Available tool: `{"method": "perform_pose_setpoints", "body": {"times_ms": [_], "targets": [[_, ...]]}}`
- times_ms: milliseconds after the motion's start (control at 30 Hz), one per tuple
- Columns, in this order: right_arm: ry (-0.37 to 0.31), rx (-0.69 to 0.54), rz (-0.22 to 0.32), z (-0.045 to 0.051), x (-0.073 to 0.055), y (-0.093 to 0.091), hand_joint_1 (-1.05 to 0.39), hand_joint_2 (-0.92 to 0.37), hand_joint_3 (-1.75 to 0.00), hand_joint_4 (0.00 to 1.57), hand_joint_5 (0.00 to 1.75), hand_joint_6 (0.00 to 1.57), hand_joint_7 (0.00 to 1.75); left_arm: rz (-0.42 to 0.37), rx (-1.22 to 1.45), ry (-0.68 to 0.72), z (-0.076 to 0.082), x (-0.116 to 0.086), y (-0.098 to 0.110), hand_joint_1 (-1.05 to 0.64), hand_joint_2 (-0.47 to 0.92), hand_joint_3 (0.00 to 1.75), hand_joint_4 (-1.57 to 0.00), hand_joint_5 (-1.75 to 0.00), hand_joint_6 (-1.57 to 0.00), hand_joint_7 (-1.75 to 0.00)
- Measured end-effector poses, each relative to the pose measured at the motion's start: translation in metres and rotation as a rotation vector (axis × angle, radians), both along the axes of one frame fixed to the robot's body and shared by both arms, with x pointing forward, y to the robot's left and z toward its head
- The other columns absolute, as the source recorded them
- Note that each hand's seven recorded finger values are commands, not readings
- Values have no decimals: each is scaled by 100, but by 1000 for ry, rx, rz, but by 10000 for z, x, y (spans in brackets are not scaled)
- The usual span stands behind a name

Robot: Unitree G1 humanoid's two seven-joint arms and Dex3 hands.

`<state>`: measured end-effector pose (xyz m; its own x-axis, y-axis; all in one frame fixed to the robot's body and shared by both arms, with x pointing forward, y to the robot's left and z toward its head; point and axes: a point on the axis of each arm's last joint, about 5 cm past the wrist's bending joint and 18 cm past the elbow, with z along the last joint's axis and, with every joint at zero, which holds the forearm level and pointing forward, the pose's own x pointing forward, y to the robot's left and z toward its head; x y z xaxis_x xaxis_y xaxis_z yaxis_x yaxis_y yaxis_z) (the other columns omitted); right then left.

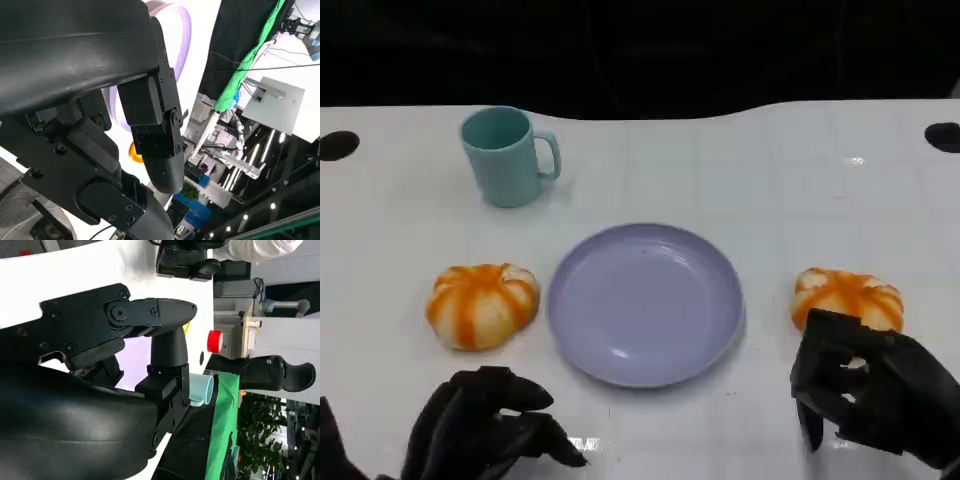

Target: Grasp the bread from the table and place it into the plate.

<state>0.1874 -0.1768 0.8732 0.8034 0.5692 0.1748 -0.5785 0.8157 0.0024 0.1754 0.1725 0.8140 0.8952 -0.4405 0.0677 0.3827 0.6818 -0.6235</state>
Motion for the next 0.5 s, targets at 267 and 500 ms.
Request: {"method": "perform_pose_setpoints", "body": {"times_ms": [267, 500], "targets": [[-90, 24, -42, 24, 69, -41, -46, -92, -25, 49, 145, 43, 98, 0, 2, 0, 0, 0, 1, -94, 63, 0, -157, -42, -157, -15], [-168, -16, -92, 55, 121, -22, -47, -92, -24, 38, 107, 30, 77, 1, 2, 0, -1, 0, 3, -95, 63, 0, -157, -42, -157, -16]]}}
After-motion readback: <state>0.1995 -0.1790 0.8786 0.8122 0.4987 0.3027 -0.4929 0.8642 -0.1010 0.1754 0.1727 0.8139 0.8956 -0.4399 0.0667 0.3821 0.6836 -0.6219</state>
